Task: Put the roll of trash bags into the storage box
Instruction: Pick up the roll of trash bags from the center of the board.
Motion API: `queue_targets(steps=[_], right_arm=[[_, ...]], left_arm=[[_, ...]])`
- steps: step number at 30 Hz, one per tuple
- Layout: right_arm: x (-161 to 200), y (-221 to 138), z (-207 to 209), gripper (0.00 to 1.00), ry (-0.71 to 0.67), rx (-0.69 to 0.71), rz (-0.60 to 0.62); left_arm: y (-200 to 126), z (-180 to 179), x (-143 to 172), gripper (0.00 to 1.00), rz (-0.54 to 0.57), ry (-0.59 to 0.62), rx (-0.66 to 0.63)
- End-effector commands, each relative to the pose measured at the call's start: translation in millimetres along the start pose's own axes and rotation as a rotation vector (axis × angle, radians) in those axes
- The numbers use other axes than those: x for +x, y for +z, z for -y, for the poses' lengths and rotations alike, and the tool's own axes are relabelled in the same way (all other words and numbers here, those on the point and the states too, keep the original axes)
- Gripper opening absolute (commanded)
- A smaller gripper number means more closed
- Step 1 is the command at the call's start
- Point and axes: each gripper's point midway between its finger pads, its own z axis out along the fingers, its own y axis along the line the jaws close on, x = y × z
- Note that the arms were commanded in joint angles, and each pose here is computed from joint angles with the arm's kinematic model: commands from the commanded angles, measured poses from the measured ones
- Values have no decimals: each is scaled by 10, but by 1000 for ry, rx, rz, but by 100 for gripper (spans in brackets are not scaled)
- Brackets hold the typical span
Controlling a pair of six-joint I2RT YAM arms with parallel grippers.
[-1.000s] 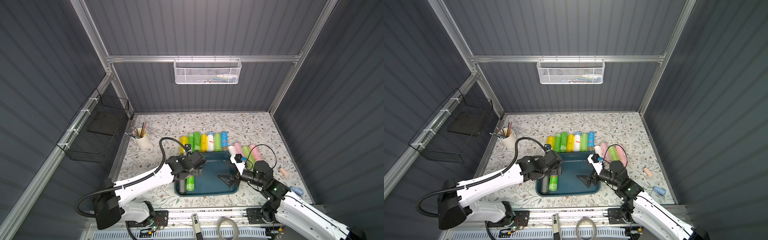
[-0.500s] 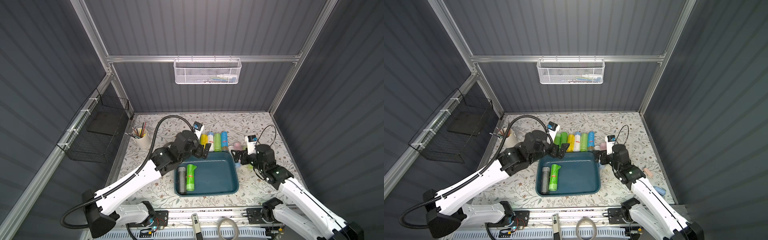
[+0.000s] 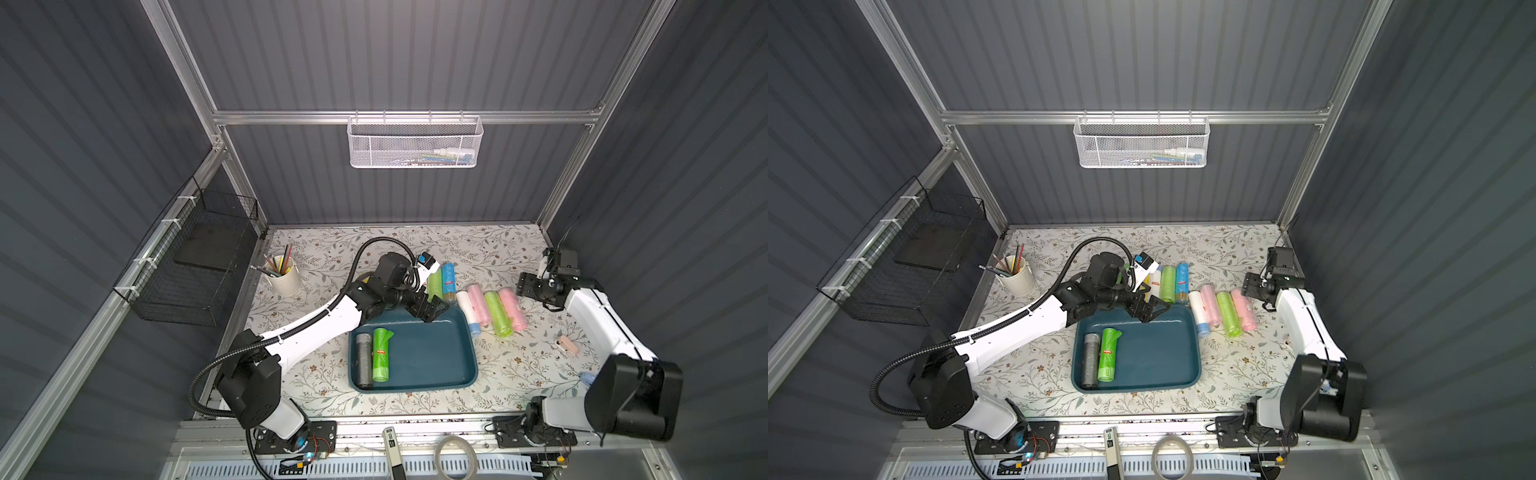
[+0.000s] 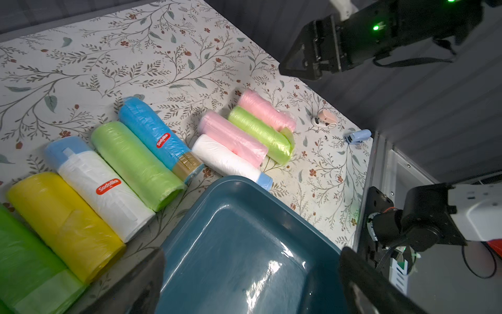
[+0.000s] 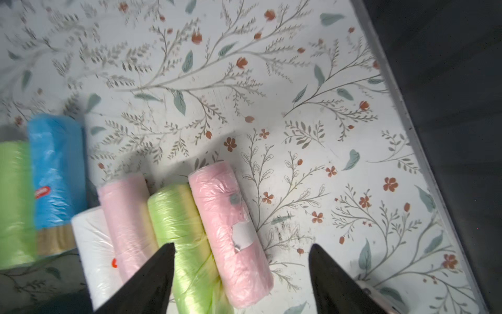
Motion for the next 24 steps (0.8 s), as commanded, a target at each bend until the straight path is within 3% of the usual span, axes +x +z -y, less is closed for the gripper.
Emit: queue_targets(steps=[1,5,14,24], right_arm=[[268,183,-33,69,-39,-23,-149],[379,367,-30,63,-24,-22,-198],[383,402,-126,68,-34,-78,-191],[532,498,-150,70,-5,-91,-234]], left_arm=[[-139,125,-93,100,-2,49,30],[-124,111,-45,100,7,78,32],[-149,22,-11,100,6,89,-22],[-130,53,42,100,-3,75,2]])
